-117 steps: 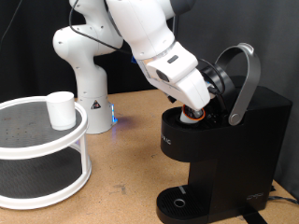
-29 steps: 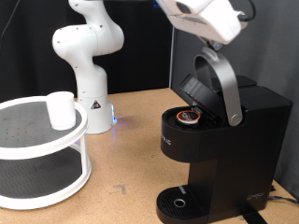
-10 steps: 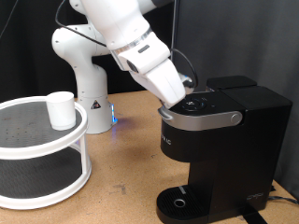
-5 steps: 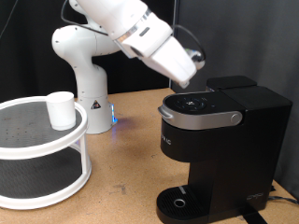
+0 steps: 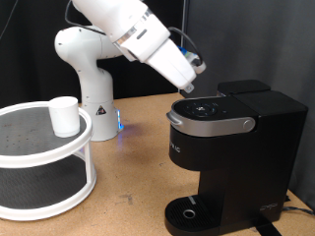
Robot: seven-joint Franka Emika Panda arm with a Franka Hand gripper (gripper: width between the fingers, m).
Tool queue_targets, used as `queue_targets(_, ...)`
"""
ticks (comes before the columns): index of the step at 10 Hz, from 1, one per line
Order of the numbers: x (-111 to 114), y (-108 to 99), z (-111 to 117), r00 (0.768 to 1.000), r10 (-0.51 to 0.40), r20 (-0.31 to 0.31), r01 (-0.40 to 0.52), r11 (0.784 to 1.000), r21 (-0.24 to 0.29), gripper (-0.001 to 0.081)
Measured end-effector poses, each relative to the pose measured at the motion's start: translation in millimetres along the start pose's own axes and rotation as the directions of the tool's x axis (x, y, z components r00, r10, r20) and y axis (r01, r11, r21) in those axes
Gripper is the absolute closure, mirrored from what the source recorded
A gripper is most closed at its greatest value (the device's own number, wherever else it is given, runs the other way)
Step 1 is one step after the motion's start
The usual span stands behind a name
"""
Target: Make a cup of coffee with the keurig machine
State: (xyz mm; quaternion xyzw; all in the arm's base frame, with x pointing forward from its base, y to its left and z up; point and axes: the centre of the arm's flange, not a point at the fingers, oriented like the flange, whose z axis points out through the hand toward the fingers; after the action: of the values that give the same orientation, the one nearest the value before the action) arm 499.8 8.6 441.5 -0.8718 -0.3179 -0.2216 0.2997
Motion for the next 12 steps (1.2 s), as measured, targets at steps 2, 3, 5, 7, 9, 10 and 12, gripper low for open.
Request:
queue_targets(2, -20.9, -10.0, -7.7, 0.999, 0.031, -0.028, -0.030, 0.999, 0.031, 0.0806)
queue_targets(3, -30.8, -15.4, -13.8, 0.999, 0.025, -0.025, -0.023, 0.997, 0.072, 0.0806)
queue_targets(5, -46.4, -26.0, -27.6, 0.999, -0.031, 0.014, 0.029, 0.992, 0.122, 0.0806)
queue_targets(7, -48.4, -27.0, -26.2, 1.000, 0.021, 0.009, -0.022, 0.988, 0.151, 0.0806)
queue_targets(9, -62.7, -31.3, -36.3, 0.984, 0.177, 0.018, -0.177, 0.959, 0.222, 0.0806)
queue_targets(10, -71.3, -33.6, -44.6, 0.966, 0.256, 0.018, -0.254, 0.940, 0.227, 0.0806)
queue_targets(12, -88.3, -34.9, -64.1, 0.927, 0.372, -0.048, -0.359, 0.918, 0.167, 0.0806)
